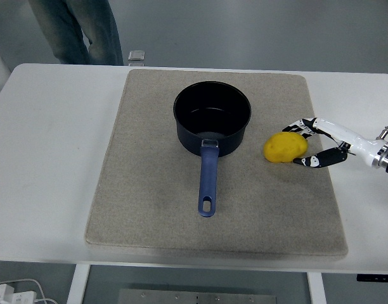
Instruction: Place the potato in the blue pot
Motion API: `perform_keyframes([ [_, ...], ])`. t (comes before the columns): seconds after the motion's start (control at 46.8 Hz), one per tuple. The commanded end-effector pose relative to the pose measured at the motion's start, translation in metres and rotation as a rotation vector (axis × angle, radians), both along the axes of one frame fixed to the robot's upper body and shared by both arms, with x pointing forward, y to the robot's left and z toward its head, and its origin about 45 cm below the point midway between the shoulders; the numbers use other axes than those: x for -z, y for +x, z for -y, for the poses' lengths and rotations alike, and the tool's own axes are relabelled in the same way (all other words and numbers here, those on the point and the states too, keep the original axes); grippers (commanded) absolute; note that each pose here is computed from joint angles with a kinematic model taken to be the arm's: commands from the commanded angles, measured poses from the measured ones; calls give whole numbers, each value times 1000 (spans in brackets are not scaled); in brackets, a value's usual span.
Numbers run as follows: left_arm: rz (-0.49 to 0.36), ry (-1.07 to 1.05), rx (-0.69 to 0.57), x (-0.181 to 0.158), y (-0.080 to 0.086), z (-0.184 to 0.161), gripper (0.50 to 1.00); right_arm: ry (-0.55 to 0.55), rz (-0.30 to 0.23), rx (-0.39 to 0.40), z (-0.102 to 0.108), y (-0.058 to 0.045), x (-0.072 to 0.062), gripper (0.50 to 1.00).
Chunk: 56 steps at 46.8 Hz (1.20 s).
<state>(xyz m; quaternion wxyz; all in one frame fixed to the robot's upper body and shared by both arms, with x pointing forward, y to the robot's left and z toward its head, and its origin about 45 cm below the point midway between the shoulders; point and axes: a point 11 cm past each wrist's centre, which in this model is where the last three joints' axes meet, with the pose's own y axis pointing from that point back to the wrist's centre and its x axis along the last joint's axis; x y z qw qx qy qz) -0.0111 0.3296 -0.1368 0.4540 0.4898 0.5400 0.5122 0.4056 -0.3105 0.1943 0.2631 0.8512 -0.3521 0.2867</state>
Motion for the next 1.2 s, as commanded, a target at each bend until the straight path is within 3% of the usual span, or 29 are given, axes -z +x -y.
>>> perform_keyframes([
  [0.0,0,0,0,0,0,0,1000,29,-19,27,5,2,-1,500],
  [0.15,0,0,0,0,0,0,1000,84,-55,58,10,7,-6,500],
  [0.791,0,0,0,0,0,0,1000,86,-51,60,9,6,-3,500],
  [0.94,0,0,0,0,0,0,1000,96,-53,37,-7,5,3,500],
  [1.175,0,0,0,0,0,0,1000,98,-55,36,-8,5,4,500],
])
